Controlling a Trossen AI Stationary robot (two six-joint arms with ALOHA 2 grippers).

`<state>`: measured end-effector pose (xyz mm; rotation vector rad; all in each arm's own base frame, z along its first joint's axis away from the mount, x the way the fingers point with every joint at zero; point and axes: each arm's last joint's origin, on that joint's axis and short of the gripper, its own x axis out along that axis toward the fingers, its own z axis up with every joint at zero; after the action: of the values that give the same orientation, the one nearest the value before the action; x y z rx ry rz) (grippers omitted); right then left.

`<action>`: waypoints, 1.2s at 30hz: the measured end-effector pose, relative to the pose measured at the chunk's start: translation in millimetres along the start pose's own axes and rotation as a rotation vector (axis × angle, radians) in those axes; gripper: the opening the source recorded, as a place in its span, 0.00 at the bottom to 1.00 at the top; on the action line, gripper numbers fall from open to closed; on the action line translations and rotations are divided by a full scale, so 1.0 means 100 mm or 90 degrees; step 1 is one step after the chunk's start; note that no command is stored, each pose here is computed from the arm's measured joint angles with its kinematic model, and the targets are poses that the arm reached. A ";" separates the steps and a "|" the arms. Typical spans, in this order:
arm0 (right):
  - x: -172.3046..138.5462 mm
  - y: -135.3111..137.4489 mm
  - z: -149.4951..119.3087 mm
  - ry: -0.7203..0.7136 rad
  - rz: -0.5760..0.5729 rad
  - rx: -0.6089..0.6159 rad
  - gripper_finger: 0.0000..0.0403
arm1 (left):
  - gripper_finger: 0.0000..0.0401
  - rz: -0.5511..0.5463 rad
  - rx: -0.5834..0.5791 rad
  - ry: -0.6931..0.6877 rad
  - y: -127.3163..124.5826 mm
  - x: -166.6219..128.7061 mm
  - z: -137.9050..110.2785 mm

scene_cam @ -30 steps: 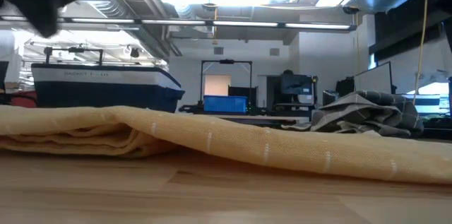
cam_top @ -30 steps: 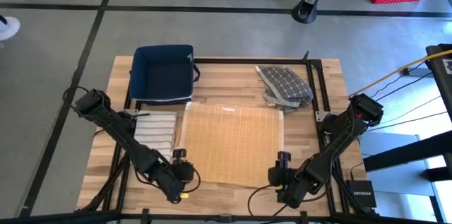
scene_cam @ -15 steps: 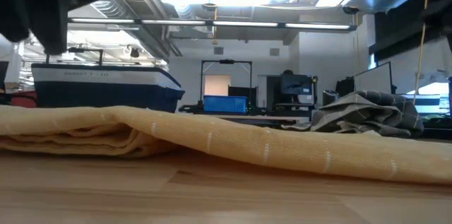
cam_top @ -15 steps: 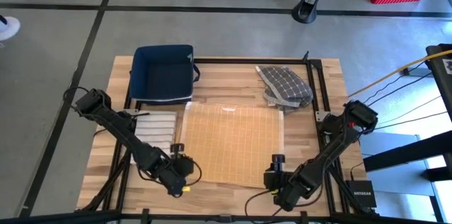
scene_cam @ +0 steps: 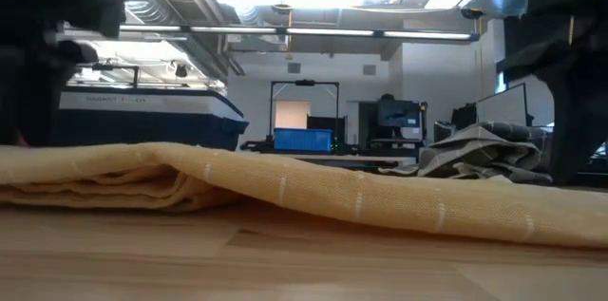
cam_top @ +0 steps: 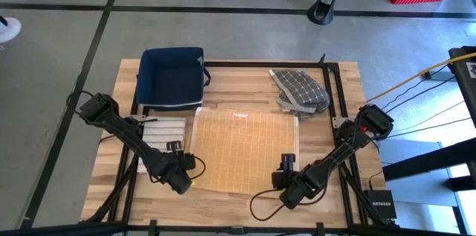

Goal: Fold towel
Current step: Fold the orange pattern towel

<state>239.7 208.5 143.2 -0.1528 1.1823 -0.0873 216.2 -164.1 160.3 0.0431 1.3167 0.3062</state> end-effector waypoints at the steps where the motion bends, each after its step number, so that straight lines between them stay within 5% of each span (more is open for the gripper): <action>1: 0.03 0.00 -0.03 -0.002 0.002 0.001 0.59 | 0.41 -0.008 0.000 -0.006 -0.01 0.03 -0.01; 9: 0.10 -0.04 -0.21 0.056 0.009 0.010 0.59 | 0.41 -0.022 -0.033 0.024 0.03 0.17 -0.15; 25: -0.25 0.05 -0.56 0.171 0.039 0.018 0.59 | 0.41 0.023 -0.102 0.105 0.04 0.14 -0.37; 31: -0.35 0.07 -0.43 0.155 0.041 0.030 0.59 | 0.41 -0.004 -0.093 0.117 -0.01 -0.09 -0.20; 36: -0.43 0.04 -0.23 0.044 -0.018 0.002 0.59 | 0.41 -0.024 -0.048 0.008 -0.04 -0.28 0.04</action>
<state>202.5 217.5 173.7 -0.1653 1.2494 -0.1208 214.7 -174.4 187.2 -0.0474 1.3154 0.3239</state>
